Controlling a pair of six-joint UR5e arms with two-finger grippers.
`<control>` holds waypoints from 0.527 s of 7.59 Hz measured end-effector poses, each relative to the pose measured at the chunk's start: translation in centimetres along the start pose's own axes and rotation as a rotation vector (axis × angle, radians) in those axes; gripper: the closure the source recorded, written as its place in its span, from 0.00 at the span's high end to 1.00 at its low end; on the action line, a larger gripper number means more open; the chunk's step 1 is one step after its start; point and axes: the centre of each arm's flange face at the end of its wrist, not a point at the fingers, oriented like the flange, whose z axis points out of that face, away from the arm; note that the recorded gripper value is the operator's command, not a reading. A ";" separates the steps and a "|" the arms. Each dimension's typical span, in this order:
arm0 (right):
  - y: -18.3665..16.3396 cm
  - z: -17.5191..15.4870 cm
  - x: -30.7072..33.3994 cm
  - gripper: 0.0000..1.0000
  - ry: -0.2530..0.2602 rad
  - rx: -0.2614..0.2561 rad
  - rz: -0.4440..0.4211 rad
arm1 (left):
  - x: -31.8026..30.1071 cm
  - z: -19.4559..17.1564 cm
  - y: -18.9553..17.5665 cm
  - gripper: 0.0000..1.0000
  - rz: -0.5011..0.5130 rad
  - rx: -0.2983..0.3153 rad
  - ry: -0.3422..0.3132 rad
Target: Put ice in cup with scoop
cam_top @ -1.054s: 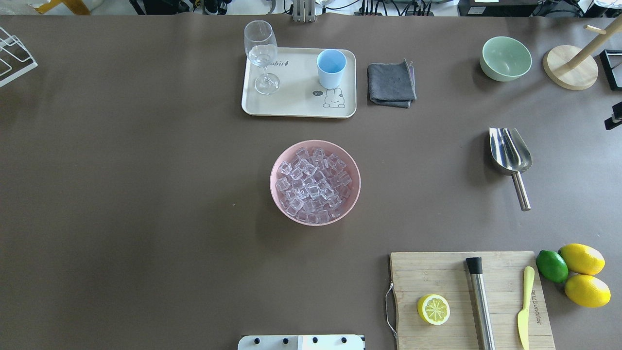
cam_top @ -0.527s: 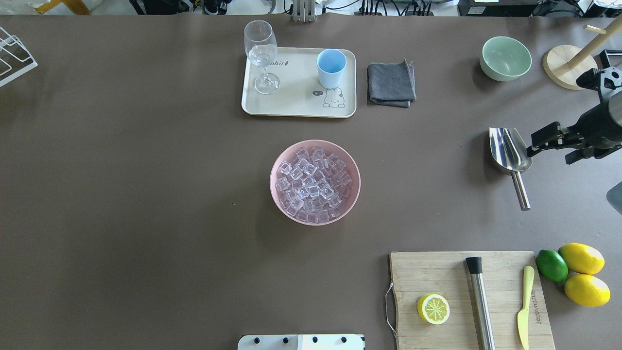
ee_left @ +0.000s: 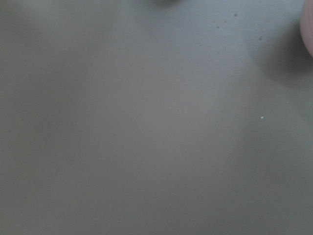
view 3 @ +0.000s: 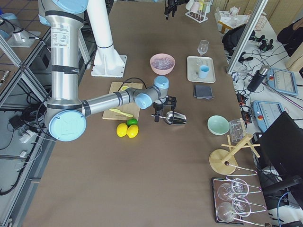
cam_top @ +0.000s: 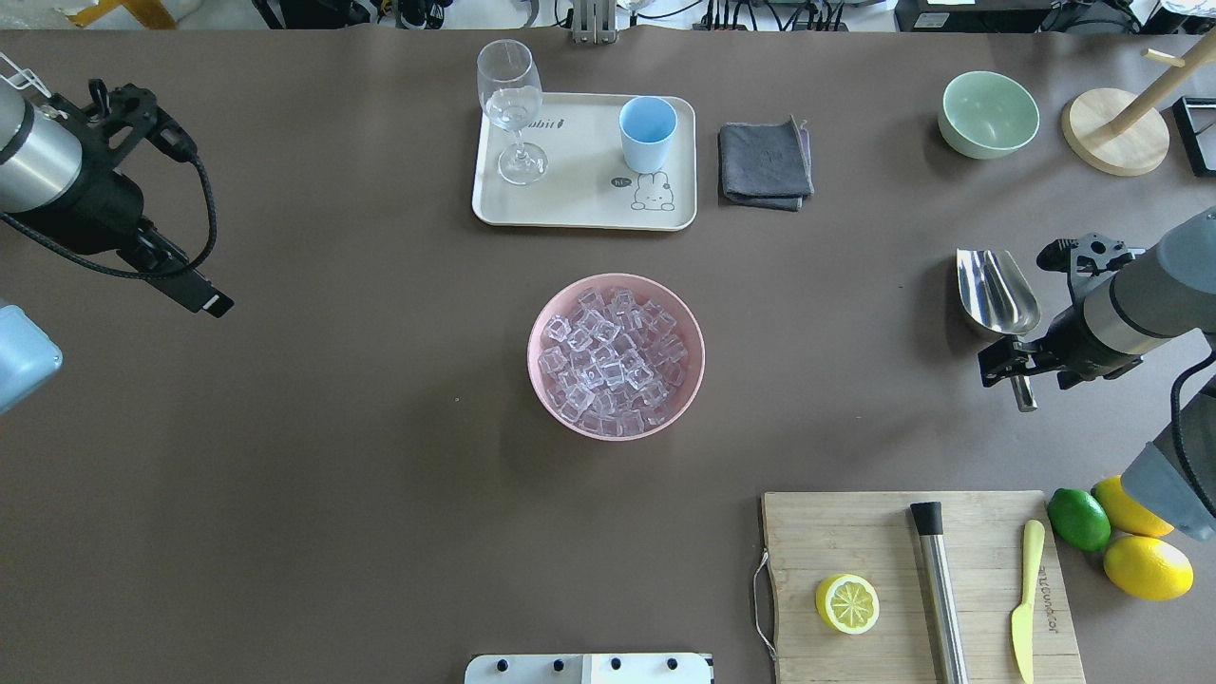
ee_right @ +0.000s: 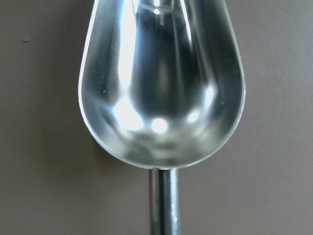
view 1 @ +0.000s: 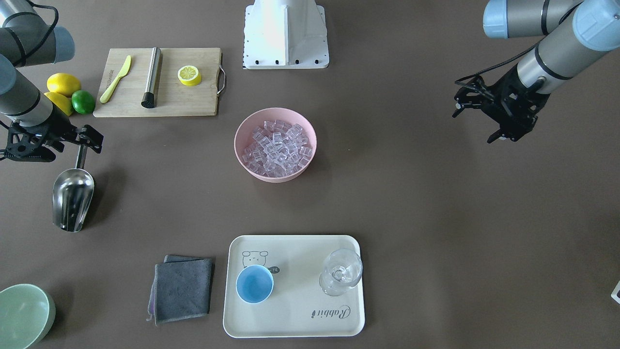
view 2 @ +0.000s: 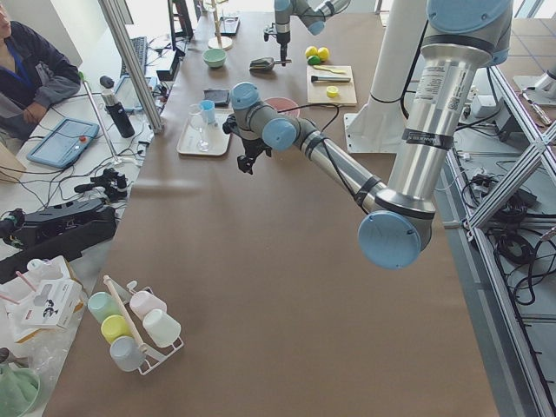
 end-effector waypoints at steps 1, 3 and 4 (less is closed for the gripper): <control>-0.2 1.0 0.6 0.83 -0.004 0.002 -0.002 | 2.1 1.2 -0.8 0.98 0.063 0.012 0.017; -0.7 2.0 0.8 0.46 -0.021 0.008 -0.008 | 6.6 4.6 -2.5 0.98 0.186 0.027 0.012; -1.0 2.0 0.4 0.14 -0.028 0.008 -0.008 | 8.7 6.9 -3.6 0.98 0.256 0.057 -0.014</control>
